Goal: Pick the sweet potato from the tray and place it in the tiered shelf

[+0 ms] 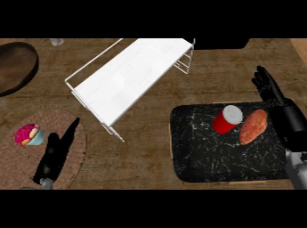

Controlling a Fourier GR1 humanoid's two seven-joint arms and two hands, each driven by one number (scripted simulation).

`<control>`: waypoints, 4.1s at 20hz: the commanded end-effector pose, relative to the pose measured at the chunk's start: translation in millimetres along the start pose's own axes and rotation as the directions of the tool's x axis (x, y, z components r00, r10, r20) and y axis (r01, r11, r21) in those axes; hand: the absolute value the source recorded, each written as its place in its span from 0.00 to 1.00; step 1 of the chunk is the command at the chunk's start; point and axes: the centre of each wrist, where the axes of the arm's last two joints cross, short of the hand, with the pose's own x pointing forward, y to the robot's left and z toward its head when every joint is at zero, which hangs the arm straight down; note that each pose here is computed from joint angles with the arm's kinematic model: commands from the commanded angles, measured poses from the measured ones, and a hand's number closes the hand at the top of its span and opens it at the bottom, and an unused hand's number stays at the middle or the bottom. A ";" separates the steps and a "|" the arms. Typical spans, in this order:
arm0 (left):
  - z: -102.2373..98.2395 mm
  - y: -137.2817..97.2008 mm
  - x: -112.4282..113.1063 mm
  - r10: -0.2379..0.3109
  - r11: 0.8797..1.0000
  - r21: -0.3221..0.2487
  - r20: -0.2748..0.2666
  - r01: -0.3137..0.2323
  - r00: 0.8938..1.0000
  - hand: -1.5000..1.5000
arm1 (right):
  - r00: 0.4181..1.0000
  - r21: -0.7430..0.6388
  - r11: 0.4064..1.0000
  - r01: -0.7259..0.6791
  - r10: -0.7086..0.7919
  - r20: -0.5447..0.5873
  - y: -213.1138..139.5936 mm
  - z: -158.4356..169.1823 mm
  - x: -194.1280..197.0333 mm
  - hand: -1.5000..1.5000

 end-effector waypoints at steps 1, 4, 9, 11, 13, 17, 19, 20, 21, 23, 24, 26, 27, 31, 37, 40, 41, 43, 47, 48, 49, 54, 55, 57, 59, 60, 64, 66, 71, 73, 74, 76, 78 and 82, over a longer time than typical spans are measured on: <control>-9.3 -14.1 21.4 0.008 0.999 0.039 0.071 -0.011 0.997 0.50 | 0.998 -0.075 0.996 0.050 -0.052 -0.034 -20.2 -2.1 -8.2 1.00; 14.3 27.4 66.9 0.045 0.984 0.148 0.326 -0.098 0.944 0.50 | 0.986 -0.209 0.971 0.116 -0.138 -0.092 -31.0 -16.3 -7.8 1.00; 17.5 31.1 103.1 0.121 0.962 0.168 0.451 -0.217 0.885 0.50 | 0.914 -0.632 0.745 0.212 -0.380 -0.141 -66.0 -2.5 -32.3 0.00; 14.5 12.2 108.8 0.125 0.957 0.180 0.449 -0.227 0.885 0.50 | 0.924 -0.588 0.761 0.272 -0.378 -0.061 -73.1 -7.0 -29.6 0.00; 31.1 23.0 106.9 0.126 0.958 0.177 0.441 -0.224 0.888 0.50 | 0.938 -0.491 0.822 0.289 -0.344 -0.025 -96.7 11.3 -2.3 0.00; 12.5 21.4 106.9 0.113 0.960 0.185 0.438 -0.212 0.892 0.50 | 0.974 -0.299 0.943 0.149 -0.192 -0.122 -103.4 20.1 22.9 0.00; 19.3 29.8 110.5 0.114 0.955 0.199 0.439 -0.220 0.891 0.50 | 0.969 -0.183 0.983 0.019 -0.063 -0.241 -107.2 18.9 39.1 0.00; 12.8 23.9 111.3 0.122 0.954 0.196 0.441 -0.228 0.889 0.50 | 0.959 -0.108 0.992 -0.061 0.028 -0.283 -102.2 13.4 41.8 0.00; 20.4 16.0 100.1 0.132 0.955 0.187 0.420 -0.228 0.898 0.50 | 0.944 -0.053 0.994 -0.093 0.071 -0.321 -108.9 22.3 54.6 0.00; 22.1 23.8 108.1 0.108 0.960 0.184 0.448 -0.210 0.888 0.50 | 0.923 -0.012 0.987 -0.159 0.145 -0.356 -109.9 6.1 81.5 0.00; 25.4 24.4 115.1 0.123 0.959 0.178 0.442 -0.222 0.889 0.50 | 0.898 0.031 0.976 -0.218 0.212 -0.386 -110.5 1.1 89.6 0.00; 18.0 25.7 115.7 0.112 0.961 0.178 0.456 -0.214 0.883 0.50 | 0.822 0.120 0.920 -0.372 0.387 -0.417 -103.3 -0.3 98.3 0.00; 19.7 20.6 114.3 0.112 0.963 0.170 0.444 -0.207 0.889 0.50 | 0.778 0.125 0.886 -0.446 0.453 -0.435 -105.0 -7.3 106.7 0.00; 19.2 17.5 126.3 0.117 0.966 0.153 0.463 -0.209 0.879 0.50 | 0.631 0.246 0.794 -0.556 0.596 -0.496 -71.6 -14.3 121.1 0.00; 15.0 8.9 111.6 0.121 0.966 0.150 0.450 -0.209 0.885 0.50 | 0.530 0.308 0.767 -0.564 0.621 -0.578 -28.1 -42.9 116.4 0.00; 21.4 23.9 109.1 0.117 0.961 0.177 0.435 -0.212 0.893 0.50 | 0.465 0.338 0.721 -0.604 0.664 -0.585 -14.2 -44.6 96.4 0.00; 24.5 21.8 120.2 0.114 0.963 0.171 0.441 -0.208 0.890 0.50 | 0.434 0.360 0.704 -0.612 0.680 -0.591 -9.5 -46.4 101.7 0.00; 26.6 32.6 115.4 0.118 0.962 0.172 0.434 -0.211 0.893 0.50 | 0.363 0.397 0.662 -0.635 0.710 -0.604 -8.9 -47.3 91.8 0.00; 25.2 31.3 116.1 0.108 0.966 0.163 0.457 -0.203 0.883 0.50 | 0.205 0.502 0.585 -0.638 0.757 -0.621 -14.0 -49.8 84.9 0.00; 16.0 10.8 116.6 0.124 0.961 0.170 0.443 -0.219 0.888 0.50 | 0.199 0.500 0.580 -0.643 0.757 -0.622 0.4 -31.3 63.4 0.00; 18.6 24.5 114.7 0.141 0.957 0.167 0.444 -0.237 0.885 0.50 | 0.205 0.478 0.592 -0.649 0.741 -0.639 -0.9 -44.2 76.8 0.00; 14.3 28.1 115.4 0.120 0.959 0.179 0.446 -0.220 0.887 0.50 | 0.256 0.456 0.620 -0.638 0.730 -0.634 0.6 -39.8 49.8 0.00; 3.5 23.3 112.5 0.115 0.961 0.174 0.449 -0.213 0.886 0.50 | 0.268 0.444 0.637 -0.630 0.715 -0.646 -2.6 -44.9 58.7 0.00; 28.0 45.0 114.7 0.106 0.960 0.184 0.457 -0.210 0.883 0.50 | 0.258 0.467 0.627 -0.623 0.729 -0.635 -1.4 -41.0 51.8 0.00; 16.1 24.6 98.1 0.111 0.958 0.187 0.456 -0.217 0.883 0.50 | 0.272 0.456 0.633 -0.625 0.725 -0.633 10.3 -24.6 35.4 0.00; 25.1 16.4 139.6 0.128 0.958 0.174 0.450 -0.228 0.884 0.50 | 0.277 0.452 0.643 -0.618 0.716 -0.641 6.9 -28.5 34.0 0.00; 9.7 11.1 111.4 0.120 0.958 0.186 0.434 -0.219 0.893 0.50 | 0.252 0.482 0.625 -0.614 0.734 -0.630 -6.0 -32.2 30.1 0.00; 26.8 23.2 111.6 0.112 0.958 0.190 0.445 -0.217 0.888 0.50 | 0.247 0.495 0.622 -0.607 0.740 -0.626 -6.8 -28.2 4.2 0.00; 17.1 32.9 110.7 0.105 0.958 0.190 0.461 -0.213 0.881 0.50 | 0.289 0.448 0.649 -0.615 0.714 -0.638 3.1 -25.5 10.0 0.00; 23.1 18.7 114.3 0.126 0.959 0.172 0.447 -0.224 0.886 0.50 | 0.291 0.454 0.638 -0.622 0.726 -0.623 0.5 -32.8 6.1 0.00; 18.3 26.1 99.6 0.117 0.956 0.190 0.445 -0.222 0.888 0.50 | 0.306 0.450 0.647 -0.615 0.722 -0.621 -11.1 -32.5 -9.6 0.00; 21.9 22.7 98.4 0.120 0.961 0.173 0.440 -0.215 0.890 0.50 | 0.317 0.446 0.650 -0.615 0.722 -0.615 7.2 -21.1 -8.9 0.00; 21.4 16.6 107.2 0.130 0.958 0.177 0.439 -0.227 0.889 0.50 | 0.317 0.437 0.650 -0.622 0.719 -0.618 4.7 -34.2 -25.7 0.00; 17.5 9.8 125.7 0.124 0.958 0.178 0.454 -0.227 0.882 0.50 | 0.305 0.446 0.668 -0.595 0.701 -0.644 -0.8 -46.3 -24.0 0.00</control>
